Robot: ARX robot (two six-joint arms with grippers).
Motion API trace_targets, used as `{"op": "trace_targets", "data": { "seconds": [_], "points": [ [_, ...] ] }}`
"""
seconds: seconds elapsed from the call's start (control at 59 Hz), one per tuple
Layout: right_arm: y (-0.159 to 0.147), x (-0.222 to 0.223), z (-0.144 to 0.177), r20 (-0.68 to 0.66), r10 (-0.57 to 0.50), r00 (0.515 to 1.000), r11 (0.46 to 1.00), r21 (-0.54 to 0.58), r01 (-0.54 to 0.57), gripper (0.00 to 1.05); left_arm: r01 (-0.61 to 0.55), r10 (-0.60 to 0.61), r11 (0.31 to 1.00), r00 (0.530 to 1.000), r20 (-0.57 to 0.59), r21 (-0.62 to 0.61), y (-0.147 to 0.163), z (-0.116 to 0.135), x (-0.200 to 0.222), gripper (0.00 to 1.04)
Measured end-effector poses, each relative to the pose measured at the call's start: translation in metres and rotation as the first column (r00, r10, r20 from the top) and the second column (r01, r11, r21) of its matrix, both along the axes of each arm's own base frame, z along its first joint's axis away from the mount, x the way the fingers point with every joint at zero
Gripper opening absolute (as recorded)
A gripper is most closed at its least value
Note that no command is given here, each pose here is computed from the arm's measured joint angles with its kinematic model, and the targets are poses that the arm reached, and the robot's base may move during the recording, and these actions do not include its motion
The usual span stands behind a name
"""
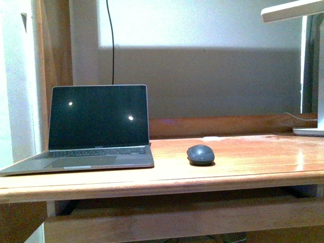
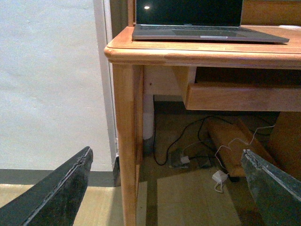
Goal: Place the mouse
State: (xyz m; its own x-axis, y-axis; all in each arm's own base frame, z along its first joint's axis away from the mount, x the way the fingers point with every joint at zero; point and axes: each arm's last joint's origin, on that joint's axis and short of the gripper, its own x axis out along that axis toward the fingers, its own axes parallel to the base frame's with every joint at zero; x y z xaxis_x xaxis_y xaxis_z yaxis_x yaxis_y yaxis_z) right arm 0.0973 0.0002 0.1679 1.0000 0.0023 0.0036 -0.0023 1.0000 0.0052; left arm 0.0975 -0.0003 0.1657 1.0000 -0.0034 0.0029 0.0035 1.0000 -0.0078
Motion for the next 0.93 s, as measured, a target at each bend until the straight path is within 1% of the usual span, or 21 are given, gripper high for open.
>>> {"op": "trace_targets", "data": {
  "seconds": [0.051, 0.085, 0.119, 0.203, 0.254, 0.305, 0.322, 0.356, 0.373, 0.407, 0.441, 0.576, 0.61, 0.661, 0.932],
  "points": [
    [0.0, -0.0001, 0.0002, 0.003, 0.001, 1.0, 1.0, 0.0, -0.001, 0.03, 0.0, 0.0, 1.0, 1.0, 0.0, 0.0, 0.0, 0.0, 0.0, 0.97],
    [0.0, -0.0001, 0.0003, 0.003, 0.001, 1.0, 1.0, -0.002, -0.001, 0.06, 0.0, 0.0, 1.0, 1.0, 0.0, 0.0, 0.0, 0.0, 0.0, 0.97],
    [0.0, -0.0001, 0.0003, 0.003, 0.0, 1.0, 1.0, -0.002, 0.0, 0.15, 0.0, 0.0, 1.0, 1.0, 0.0, 0.0, 0.0, 0.0, 0.0, 0.97],
    [0.0, -0.0002, 0.0003, 0.003, 0.0, 1.0, 1.0, -0.002, 0.0, 0.3, 0.0, 0.0, 1.0, 1.0, 0.0, 0.0, 0.0, 0.0, 0.0, 0.97],
    [0.0, -0.0002, 0.0003, 0.003, 0.0, 1.0, 1.0, -0.002, 0.0, 0.44, 0.0, 0.0, 1.0, 1.0, 0.0, 0.0, 0.0, 0.0, 0.0, 0.97],
    [0.0, -0.0002, 0.0003, 0.004, 0.0, 1.0, 1.0, -0.002, 0.0, 0.54, 0.0, 0.0, 1.0, 1.0, 0.0, 0.0, 0.0, 0.0, 0.0, 0.97],
    [0.0, -0.0002, 0.0003, 0.004, 0.0, 1.0, 1.0, -0.002, 0.0, 0.56, 0.0, 0.0, 1.0, 1.0, 0.0, 0.0, 0.0, 0.0, 0.0, 0.97],
    [0.0, -0.0002, 0.0003, 0.004, 0.0, 1.0, 1.0, -0.002, 0.0, 0.64, 0.0, 0.0, 1.0, 1.0, 0.0, 0.0, 0.0, 0.0, 0.0, 0.97],
    [0.0, -0.0002, 0.0003, 0.004, 0.0, 1.0, 1.0, -0.002, 0.0, 0.65, 0.0, 0.0, 1.0, 1.0, 0.0, 0.0, 0.0, 0.0, 0.0, 0.97],
    [0.0, -0.0002, 0.0003, 0.004, 0.0, 1.0, 1.0, -0.002, 0.0, 0.7, 0.0, 0.0, 1.0, 1.0, 0.0, 0.0, 0.0, 0.0, 0.0, 0.97],
    [0.0, -0.0002, 0.0003, 0.004, 0.0, 1.0, 1.0, -0.002, 0.0, 0.76, 0.0, 0.0, 1.0, 1.0, 0.0, 0.0, 0.0, 0.0, 0.0, 0.97],
    [0.0, -0.0002, 0.0003, 0.004, 0.0, 1.0, 1.0, -0.002, 0.0, 0.98, 0.0, 0.0, 1.0, 1.0, 0.0, 0.0, 0.0, 0.0, 0.0, 0.97],
    [0.0, -0.0002, 0.0003, 0.004, 0.0, 1.0, 1.0, -0.002, 0.0, 0.99, 0.0, 0.0, 1.0, 1.0, 0.0, 0.0, 0.0, 0.0, 0.0, 0.97],
    [0.0, -0.0002, 0.0003, 0.004, 0.0, 1.0, 1.0, -0.002, 0.0, 0.97, 0.0, 0.0, 1.0, 1.0, 0.0, 0.0, 0.0, 0.0, 0.0, 0.97],
    [0.0, -0.0002, 0.0003, 0.004, 0.0, 1.0, 1.0, -0.002, 0.0, 0.97, 0.0, 0.0, 1.0, 1.0, 0.0, 0.0, 0.0, 0.0, 0.0, 0.97]
  ]
}}
